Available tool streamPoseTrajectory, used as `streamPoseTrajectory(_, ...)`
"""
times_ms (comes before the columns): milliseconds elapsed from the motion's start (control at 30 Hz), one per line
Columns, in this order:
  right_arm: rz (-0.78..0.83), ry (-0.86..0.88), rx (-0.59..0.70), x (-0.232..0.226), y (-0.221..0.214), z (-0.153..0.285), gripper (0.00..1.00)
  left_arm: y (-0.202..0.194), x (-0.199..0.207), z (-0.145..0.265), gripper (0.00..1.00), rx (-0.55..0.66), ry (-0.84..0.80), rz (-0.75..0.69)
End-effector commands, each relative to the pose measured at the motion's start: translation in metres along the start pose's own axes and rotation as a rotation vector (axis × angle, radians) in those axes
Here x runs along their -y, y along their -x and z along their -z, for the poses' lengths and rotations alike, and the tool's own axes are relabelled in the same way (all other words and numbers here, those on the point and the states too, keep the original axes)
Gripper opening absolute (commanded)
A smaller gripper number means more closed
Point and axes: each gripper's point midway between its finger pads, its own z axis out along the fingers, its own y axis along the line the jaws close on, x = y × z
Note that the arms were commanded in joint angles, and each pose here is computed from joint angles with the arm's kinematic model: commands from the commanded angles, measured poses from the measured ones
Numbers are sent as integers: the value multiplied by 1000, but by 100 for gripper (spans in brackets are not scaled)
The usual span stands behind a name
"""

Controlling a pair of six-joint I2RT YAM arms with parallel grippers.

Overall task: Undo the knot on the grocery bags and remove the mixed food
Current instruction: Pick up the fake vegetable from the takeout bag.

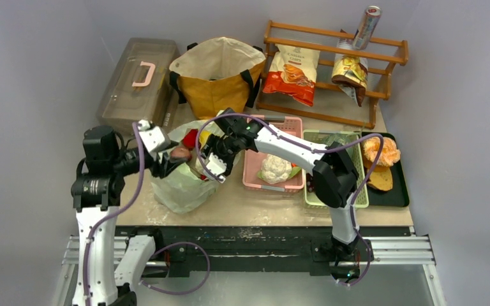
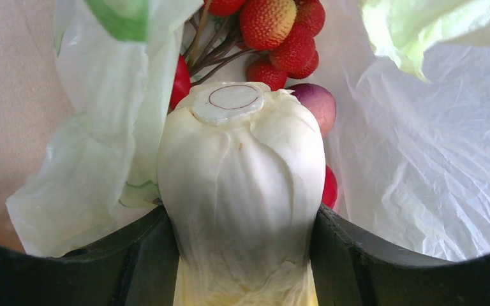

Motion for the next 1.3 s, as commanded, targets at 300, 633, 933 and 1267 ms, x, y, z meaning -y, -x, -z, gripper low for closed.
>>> streamPoseTrajectory(300,-218,-204,126,51,17,18,0,-57,30,3,56,-91,-188,-311)
streamPoseTrajectory(633,-402,-333,202,76,9,46,0,-113,13,-4,5,-252,-186,-272)
streamPoseTrajectory(933,-491,-446,246,93,-4,76,0,-154,21,5,0,-348,-200,-259)
streamPoseTrajectory(1267,-618,-526,320,101,-2,93,2,-127,21,3,1,-257,-164,-196)
